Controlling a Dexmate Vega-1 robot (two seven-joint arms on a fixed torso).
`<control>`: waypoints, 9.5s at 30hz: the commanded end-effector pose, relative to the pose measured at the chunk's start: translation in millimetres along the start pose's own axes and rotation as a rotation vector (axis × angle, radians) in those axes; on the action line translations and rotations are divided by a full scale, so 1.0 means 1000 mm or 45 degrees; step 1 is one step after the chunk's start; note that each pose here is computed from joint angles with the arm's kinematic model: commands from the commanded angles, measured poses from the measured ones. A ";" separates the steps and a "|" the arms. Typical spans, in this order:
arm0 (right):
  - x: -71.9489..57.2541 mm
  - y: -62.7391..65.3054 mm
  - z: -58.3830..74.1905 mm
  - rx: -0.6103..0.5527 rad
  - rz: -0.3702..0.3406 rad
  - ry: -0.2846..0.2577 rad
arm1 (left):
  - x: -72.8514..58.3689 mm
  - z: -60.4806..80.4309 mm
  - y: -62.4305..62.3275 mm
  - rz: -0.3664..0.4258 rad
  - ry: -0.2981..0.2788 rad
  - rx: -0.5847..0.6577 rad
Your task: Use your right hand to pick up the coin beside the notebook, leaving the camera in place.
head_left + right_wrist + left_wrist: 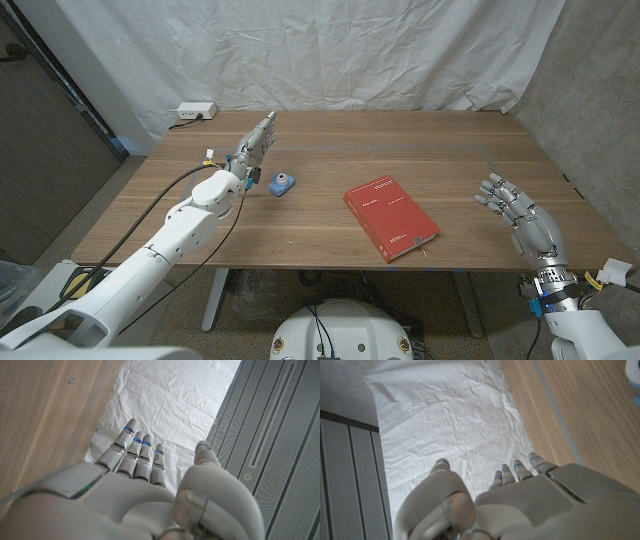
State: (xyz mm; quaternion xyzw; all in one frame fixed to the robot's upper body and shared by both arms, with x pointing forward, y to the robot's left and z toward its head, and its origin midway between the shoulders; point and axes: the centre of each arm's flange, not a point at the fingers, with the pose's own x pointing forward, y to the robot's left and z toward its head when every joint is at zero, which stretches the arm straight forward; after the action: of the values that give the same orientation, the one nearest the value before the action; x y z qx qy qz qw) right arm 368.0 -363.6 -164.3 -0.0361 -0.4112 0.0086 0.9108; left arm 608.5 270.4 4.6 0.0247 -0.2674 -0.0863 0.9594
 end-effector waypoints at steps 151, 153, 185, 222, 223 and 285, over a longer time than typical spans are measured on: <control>-0.058 0.082 0.036 -1.594 -0.062 -0.186 | -0.022 0.016 -0.008 0.021 -0.156 -0.016; -0.057 0.083 0.036 -1.621 -0.063 -0.190 | -0.022 0.016 -0.007 0.024 -0.158 -0.018; -0.042 0.096 0.032 -1.860 -0.034 -0.194 | -0.019 0.018 0.003 0.040 -0.170 -0.021; -0.050 0.098 0.001 -1.912 -0.051 -0.283 | -0.030 0.033 -0.002 0.039 -0.172 0.020; -0.049 0.097 0.001 -1.908 -0.057 -0.283 | -0.030 0.033 -0.002 0.043 -0.171 0.017; -0.054 0.098 -0.051 -1.939 -0.013 -0.274 | -0.032 0.050 -0.011 0.050 -0.197 0.045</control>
State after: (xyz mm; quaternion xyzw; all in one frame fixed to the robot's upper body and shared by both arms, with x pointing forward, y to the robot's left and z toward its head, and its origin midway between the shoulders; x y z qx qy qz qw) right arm 366.6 -270.4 -240.3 -0.6356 -0.3953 -0.2877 0.5975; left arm 555.4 264.8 29.3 0.0307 -0.3393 -0.0657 0.9379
